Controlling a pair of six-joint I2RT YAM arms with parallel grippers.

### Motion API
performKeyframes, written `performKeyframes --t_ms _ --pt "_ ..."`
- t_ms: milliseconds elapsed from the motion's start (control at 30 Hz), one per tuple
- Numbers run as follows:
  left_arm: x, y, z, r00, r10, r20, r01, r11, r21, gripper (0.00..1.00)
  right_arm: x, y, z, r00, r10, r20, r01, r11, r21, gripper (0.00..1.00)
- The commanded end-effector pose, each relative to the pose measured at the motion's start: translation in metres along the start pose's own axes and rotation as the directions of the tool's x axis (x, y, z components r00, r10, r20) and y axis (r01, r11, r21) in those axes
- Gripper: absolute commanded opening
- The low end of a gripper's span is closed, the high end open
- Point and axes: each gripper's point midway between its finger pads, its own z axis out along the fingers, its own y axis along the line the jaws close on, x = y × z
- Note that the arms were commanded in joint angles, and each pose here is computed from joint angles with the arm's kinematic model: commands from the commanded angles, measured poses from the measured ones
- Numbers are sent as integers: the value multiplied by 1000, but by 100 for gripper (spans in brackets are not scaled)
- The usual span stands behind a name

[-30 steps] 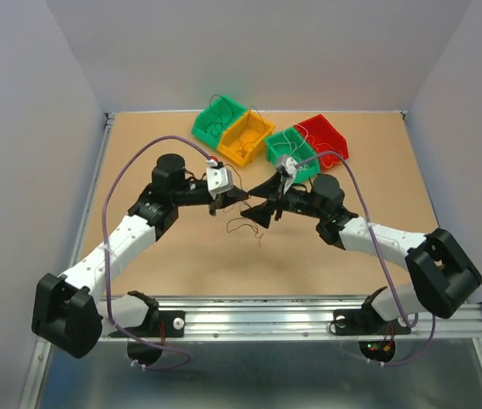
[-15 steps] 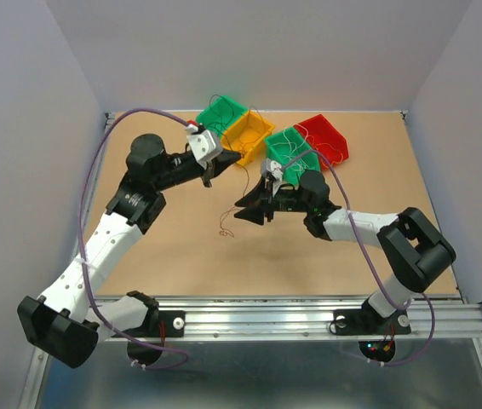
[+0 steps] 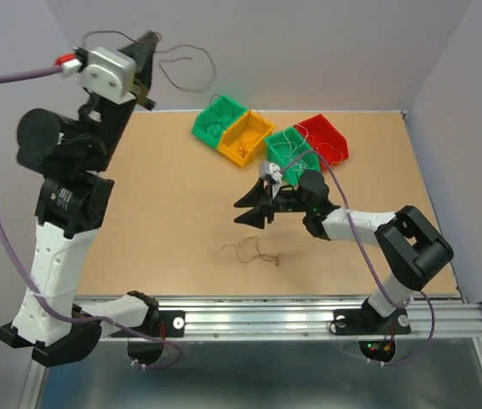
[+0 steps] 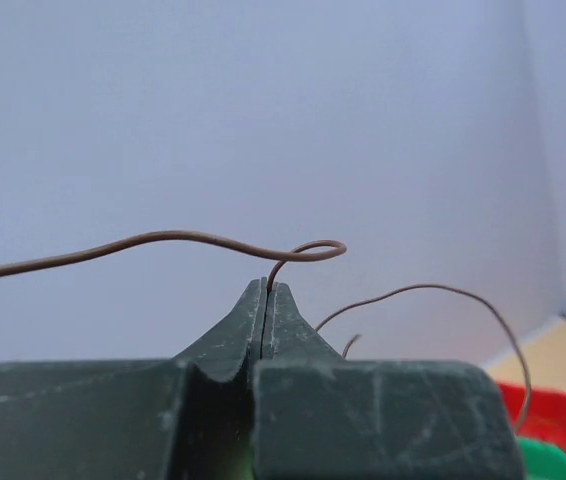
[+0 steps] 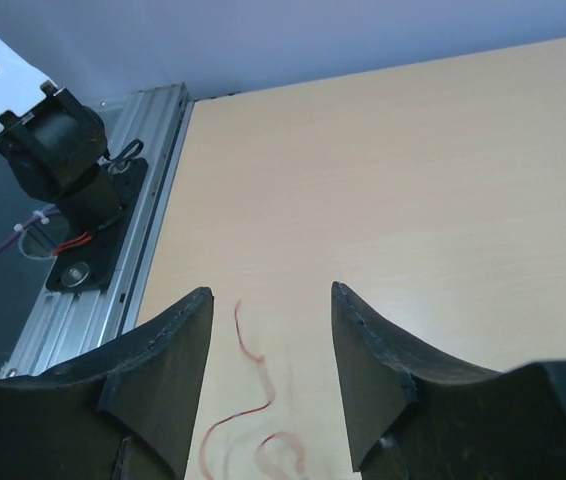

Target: Untangle the cables

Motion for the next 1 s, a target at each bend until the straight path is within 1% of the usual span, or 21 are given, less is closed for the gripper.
performKeyframes --t_ms 0,33,100,133,167,200,233,267,300,367,400,467,500,567,600,700,733,800,867,900,967 --pt "-73 60 -9 988 119 102 -92 966 -243 0 -18 -5 11 997 -66 28 66 998 -17 57" --pt "-77 69 -8 987 132 97 -99 953 -285 0 -15 -6 11 998 -57 18 57 998 -14 57" --pt "-72 73 -4 985 150 81 -120 946 -302 0 -15 -11 12 998 -55 16 55 998 -2 57" --pt "-56 68 3 987 153 50 -133 949 -285 0 -16 -12 13 998 -59 19 59 998 3 57" --pt "-46 66 7 987 154 38 -137 951 -279 0 -16 -13 12 998 -55 18 55 998 12 63" --pt "-35 63 11 988 156 22 -144 952 -268 0 -17 -15 12 998 -56 22 55 998 22 65" --pt "-8 55 17 988 154 -23 -155 957 -247 0 -18 -15 13 998 -58 23 58 998 27 65" --pt "-1 55 20 987 161 -21 -161 953 -256 0 -17 -16 11 998 -58 23 57 998 36 65" --pt "30 47 27 985 154 -72 -167 958 -233 0 -20 -17 10 998 -63 28 61 997 52 65" --pt "59 44 36 981 154 -120 -177 960 -215 0 -21 -19 9 997 -67 31 65 995 75 65" --pt "83 39 46 977 142 -159 -172 966 -195 0 -23 -21 6 997 -70 37 66 992 104 65" --pt "117 39 54 969 134 -208 -171 970 -171 0 -25 -25 3 996 -78 41 72 987 143 65" --pt "146 38 62 961 117 -252 -161 973 -165 0 -24 -25 2 996 -80 40 72 985 156 65" --pt "173 34 72 955 107 -277 -146 982 -123 0 -30 -27 -2 994 -95 50 84 979 188 65" --pt "208 31 80 941 96 -326 -137 985 -105 0 -31 -31 -5 994 -97 54 83 971 224 65" --pt "249 37 92 924 88 -372 -130 988 -88 0 -38 -35 -12 991 -116 66 93 955 283 64" --pt "279 37 99 909 89 -408 -133 988 -80 0 -39 -36 -14 991 -117 69 92 950 297 64" --pt "323 37 108 884 93 -457 -141 988 -70 0 -43 -38 -19 988 -130 77 98 937 334 64" --pt "350 39 113 866 110 -488 -160 985 -63 0 -46 -38 -23 987 -137 83 99 928 359 64" --pt "375 37 117 851 112 -512 -164 985 -58 0 -48 -41 -26 986 -142 88 98 919 382 63" --pt "400 39 119 835 115 -539 -177 982 -65 0 -51 -40 -28 984 -152 91 103 911 398 62"
